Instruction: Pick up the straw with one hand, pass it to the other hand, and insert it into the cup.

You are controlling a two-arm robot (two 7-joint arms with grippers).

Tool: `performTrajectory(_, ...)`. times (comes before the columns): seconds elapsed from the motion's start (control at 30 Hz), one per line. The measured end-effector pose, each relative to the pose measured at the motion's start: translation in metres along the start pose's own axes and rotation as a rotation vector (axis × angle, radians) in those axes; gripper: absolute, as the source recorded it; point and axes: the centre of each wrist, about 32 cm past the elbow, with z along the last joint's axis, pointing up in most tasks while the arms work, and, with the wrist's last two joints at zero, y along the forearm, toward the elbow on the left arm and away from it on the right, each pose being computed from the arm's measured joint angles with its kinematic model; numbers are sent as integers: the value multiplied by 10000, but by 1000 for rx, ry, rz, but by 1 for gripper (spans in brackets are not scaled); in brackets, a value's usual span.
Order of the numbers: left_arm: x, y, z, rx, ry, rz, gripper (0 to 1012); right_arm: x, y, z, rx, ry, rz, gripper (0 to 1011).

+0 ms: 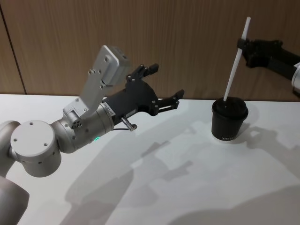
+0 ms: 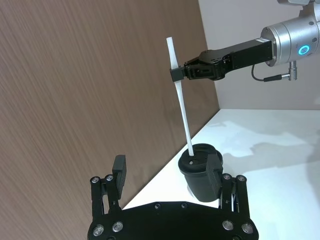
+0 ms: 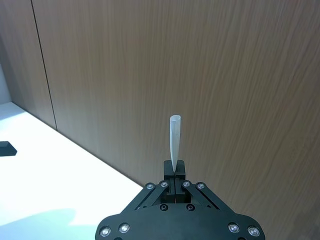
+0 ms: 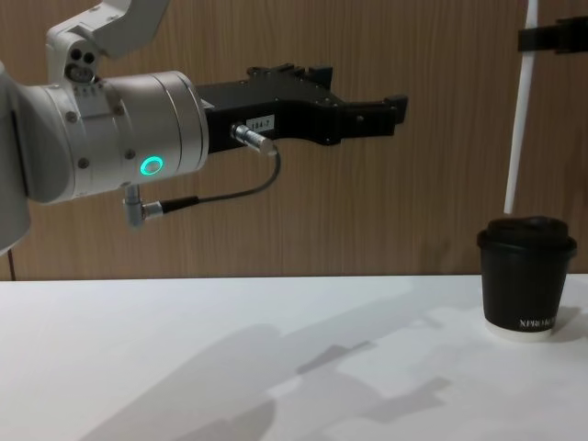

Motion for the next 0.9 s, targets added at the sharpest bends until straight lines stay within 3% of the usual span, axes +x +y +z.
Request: performTrajectory(0.9,0,0,0,0,0,0,1002,-27,31,-69,-14,23,8,5)
